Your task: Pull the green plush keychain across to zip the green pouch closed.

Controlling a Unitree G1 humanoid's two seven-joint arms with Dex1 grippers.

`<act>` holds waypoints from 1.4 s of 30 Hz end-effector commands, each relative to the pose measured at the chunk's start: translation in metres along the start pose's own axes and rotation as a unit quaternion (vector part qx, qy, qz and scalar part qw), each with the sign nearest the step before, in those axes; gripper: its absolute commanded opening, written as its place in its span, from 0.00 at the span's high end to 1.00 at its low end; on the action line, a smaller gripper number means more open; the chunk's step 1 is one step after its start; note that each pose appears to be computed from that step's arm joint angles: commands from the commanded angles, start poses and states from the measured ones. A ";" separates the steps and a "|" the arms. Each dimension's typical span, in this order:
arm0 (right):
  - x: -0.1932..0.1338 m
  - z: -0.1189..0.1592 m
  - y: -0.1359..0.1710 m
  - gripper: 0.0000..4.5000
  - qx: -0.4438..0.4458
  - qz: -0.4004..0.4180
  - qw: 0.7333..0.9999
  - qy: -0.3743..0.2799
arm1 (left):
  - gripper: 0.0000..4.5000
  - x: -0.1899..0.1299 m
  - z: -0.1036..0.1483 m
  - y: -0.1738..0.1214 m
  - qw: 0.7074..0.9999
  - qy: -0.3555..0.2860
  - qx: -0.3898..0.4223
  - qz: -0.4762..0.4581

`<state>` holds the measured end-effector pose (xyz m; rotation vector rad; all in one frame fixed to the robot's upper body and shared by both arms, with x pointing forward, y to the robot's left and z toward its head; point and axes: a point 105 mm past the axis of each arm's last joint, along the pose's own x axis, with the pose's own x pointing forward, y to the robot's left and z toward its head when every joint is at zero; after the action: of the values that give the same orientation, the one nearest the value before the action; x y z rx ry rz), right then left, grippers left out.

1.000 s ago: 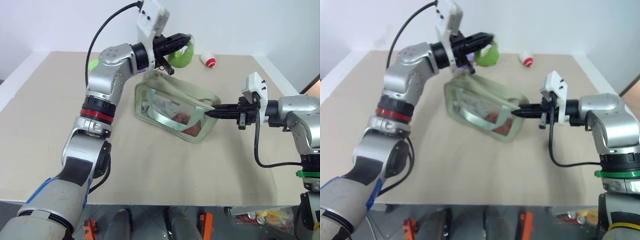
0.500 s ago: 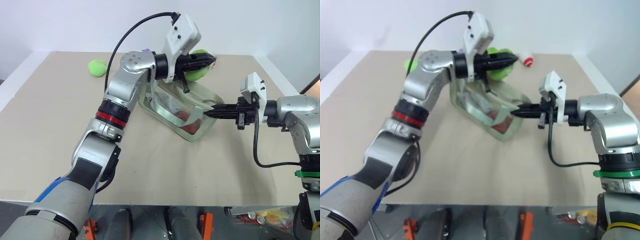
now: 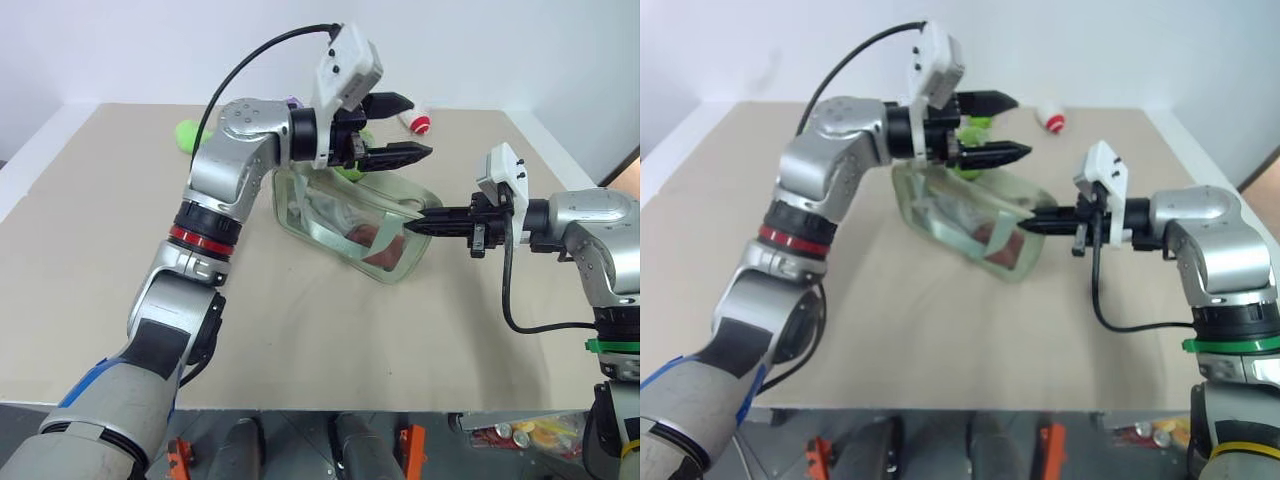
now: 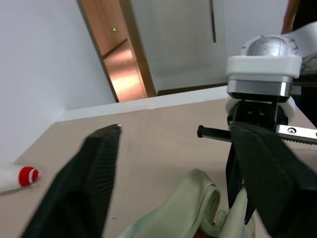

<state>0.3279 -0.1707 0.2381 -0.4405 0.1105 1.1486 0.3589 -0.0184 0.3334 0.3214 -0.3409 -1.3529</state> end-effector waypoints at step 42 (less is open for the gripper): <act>0.005 0.013 0.005 1.00 -0.018 0.016 0.999 -0.022 | 0.01 -0.135 -0.089 0.043 0.983 0.059 -0.105 0.135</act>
<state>0.3284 -0.1630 0.2346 -0.4154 0.0999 1.1771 0.4103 0.1242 0.2481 0.1345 -0.0836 -1.0831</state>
